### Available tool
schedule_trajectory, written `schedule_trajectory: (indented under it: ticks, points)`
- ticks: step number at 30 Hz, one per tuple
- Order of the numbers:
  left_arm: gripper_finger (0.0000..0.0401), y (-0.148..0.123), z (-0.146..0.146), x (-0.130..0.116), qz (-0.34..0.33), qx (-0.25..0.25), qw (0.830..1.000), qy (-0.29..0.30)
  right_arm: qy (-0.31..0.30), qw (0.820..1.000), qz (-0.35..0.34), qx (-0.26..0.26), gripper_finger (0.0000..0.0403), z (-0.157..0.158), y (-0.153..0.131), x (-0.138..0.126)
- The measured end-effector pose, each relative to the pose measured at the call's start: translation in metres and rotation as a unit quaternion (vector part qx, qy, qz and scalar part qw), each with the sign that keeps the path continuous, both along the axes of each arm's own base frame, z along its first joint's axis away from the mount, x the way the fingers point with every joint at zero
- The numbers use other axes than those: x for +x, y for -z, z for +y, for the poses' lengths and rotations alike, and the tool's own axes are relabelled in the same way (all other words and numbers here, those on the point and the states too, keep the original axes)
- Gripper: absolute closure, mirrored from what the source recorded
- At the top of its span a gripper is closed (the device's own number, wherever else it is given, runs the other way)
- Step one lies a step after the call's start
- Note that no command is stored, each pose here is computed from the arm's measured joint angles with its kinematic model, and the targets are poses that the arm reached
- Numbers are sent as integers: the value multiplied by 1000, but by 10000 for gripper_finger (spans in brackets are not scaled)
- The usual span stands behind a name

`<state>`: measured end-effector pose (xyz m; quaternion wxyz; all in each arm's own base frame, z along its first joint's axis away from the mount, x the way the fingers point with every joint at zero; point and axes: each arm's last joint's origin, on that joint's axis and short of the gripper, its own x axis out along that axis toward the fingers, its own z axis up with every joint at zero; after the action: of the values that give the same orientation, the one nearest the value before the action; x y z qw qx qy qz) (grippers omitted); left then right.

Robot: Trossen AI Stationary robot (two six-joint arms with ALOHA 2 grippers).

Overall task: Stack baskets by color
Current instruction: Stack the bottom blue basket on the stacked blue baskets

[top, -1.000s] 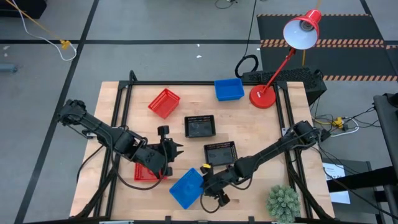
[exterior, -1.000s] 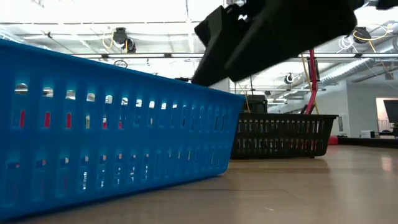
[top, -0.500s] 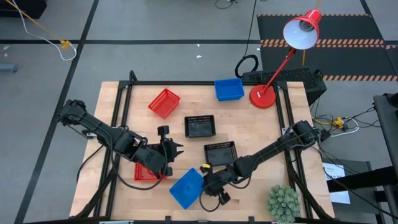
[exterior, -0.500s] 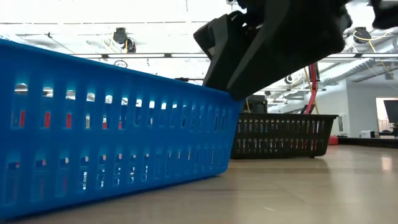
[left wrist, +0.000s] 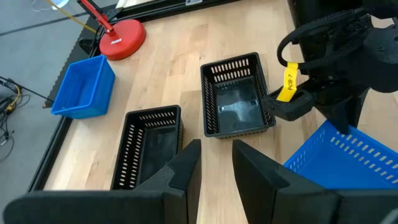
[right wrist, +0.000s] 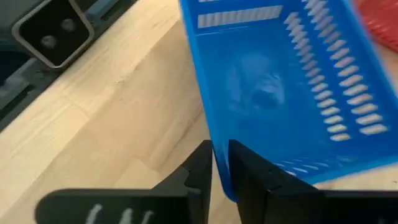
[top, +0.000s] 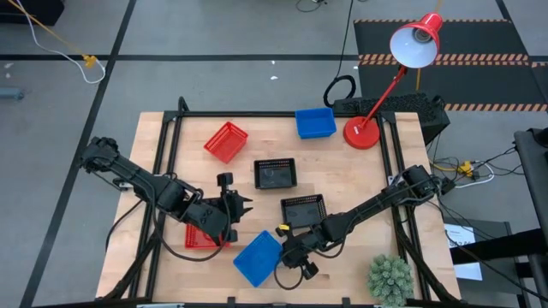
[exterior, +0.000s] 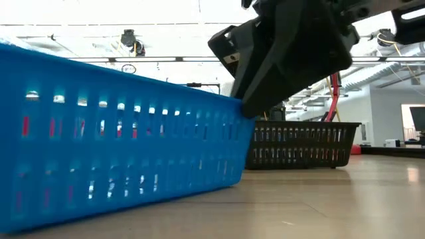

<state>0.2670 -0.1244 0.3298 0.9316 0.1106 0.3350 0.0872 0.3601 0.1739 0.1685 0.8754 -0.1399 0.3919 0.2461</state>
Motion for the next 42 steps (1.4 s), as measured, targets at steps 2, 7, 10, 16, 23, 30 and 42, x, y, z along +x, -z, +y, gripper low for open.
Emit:
schedule_trajectory:
  ticks: [2, 7, 10, 16, 23, 30, 42]
  points:
    - [308, 0, 0, 0, 0, 0, 1000, 0, -3, 1000, 4, 6, 370, -1, 0, 0]
    - [308, 0, 0, 0, 0, 0, 1000, 0, -9, 1000, 2, 0, 394, -3, 0, 1]
    - [308, 0, 0, 0, 0, 0, 1000, 0, -18, 1000, 2, 0, 396, -2, 0, 1]
    - [308, 0, 0, 0, 1, 2, 1000, 1, -24, 1000, 7, 3, 393, -1, -4, -3]
    - [308, 0, 0, 0, -2, 1, 1000, 2, -27, 1000, 4, 9, 395, 2, -22, -13]
    - [308, 0, 0, 0, -2, 2, 1000, 2, -41, 999, -19, 21, 396, 8, -44, -24]
    - [308, 0, 0, 0, -3, 1, 1000, 2, -51, 998, -35, 33, 396, 12, -79, -48]
